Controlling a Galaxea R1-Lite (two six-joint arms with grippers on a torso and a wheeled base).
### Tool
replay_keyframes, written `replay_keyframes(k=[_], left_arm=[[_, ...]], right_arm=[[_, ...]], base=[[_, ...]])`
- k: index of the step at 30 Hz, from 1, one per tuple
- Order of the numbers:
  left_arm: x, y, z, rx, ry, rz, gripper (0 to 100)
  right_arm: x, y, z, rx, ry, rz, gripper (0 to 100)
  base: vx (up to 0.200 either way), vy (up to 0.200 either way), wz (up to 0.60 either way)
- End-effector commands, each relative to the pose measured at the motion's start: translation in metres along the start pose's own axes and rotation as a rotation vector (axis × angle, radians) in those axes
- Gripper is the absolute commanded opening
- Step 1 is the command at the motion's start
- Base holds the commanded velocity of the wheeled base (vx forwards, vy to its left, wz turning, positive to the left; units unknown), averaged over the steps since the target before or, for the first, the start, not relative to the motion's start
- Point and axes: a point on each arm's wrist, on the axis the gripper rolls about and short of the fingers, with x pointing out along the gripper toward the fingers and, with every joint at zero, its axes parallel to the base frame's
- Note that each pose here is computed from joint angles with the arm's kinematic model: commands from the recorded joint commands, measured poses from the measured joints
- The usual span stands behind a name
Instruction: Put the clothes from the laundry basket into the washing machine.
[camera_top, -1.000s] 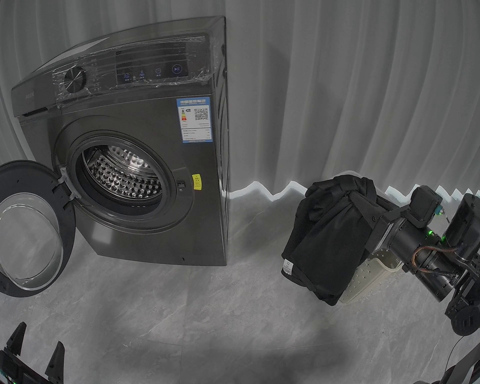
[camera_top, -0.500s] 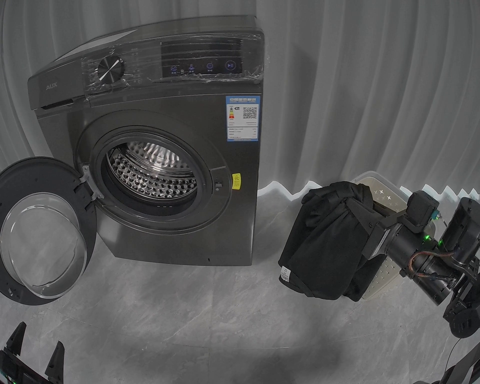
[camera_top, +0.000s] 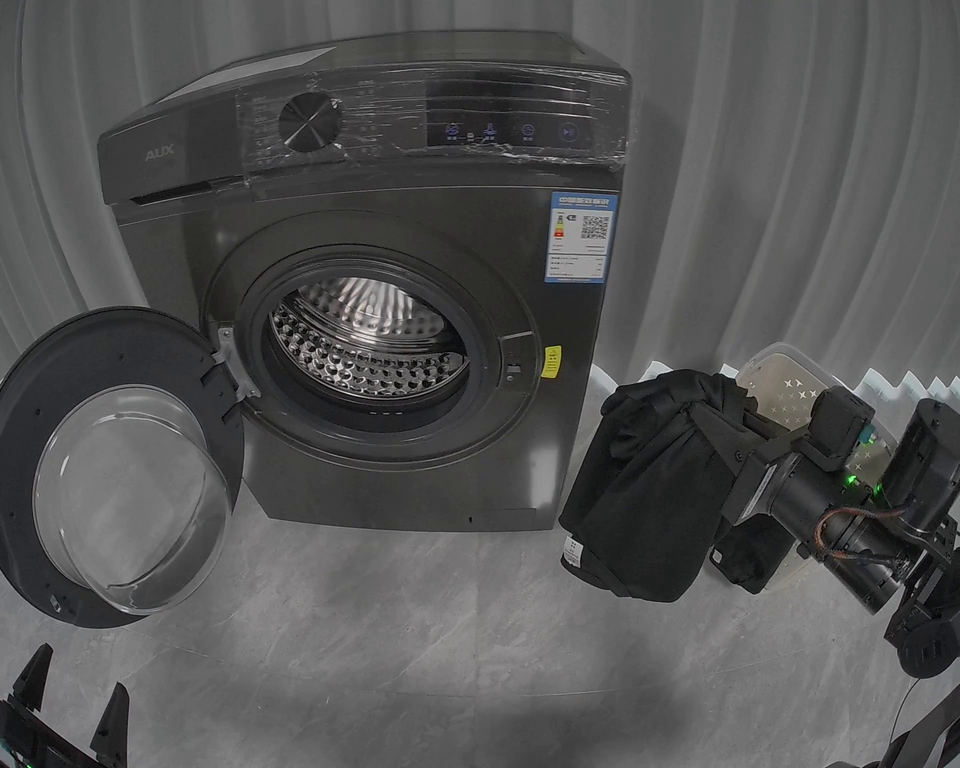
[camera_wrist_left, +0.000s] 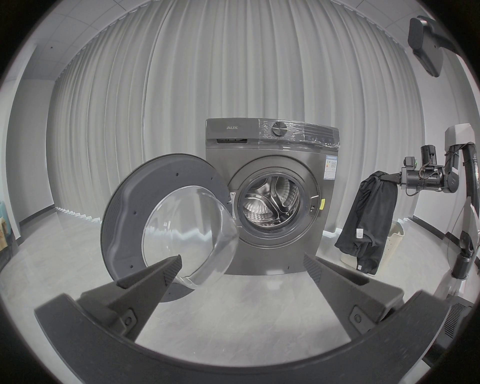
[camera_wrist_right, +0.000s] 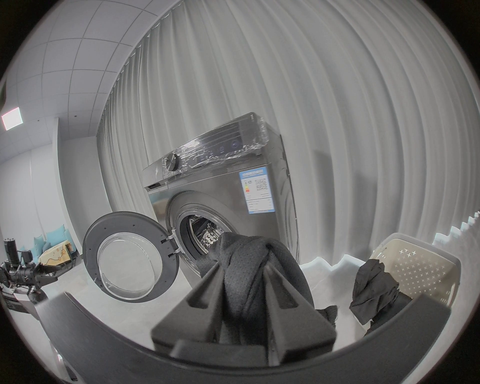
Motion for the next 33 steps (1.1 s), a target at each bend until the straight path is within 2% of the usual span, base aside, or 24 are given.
replay_keyframes(k=[1, 7, 33], left_arm=[[-0.0001, 0.0001, -0.0053, 0.000, 0.000, 0.001, 100], [-0.0001, 0.0001, -0.0053, 0.006, 0.000, 0.002, 100], [-0.0001, 0.0001, -0.0055, 0.004, 0.001, 0.001, 100]], right_arm=[[0.0012, 0.0004, -0.0028, -0.002, 0.011, 0.001, 0], [0.0013, 0.0010, -0.0040, -0.001, 0.016, 0.003, 0], [-0.0004, 0.0006, -0.0124, -0.005, 0.051, 0.003, 0]], base=[[0.000, 0.200, 0.00], [0.000, 0.200, 0.00], [0.000, 0.000, 0.00]])
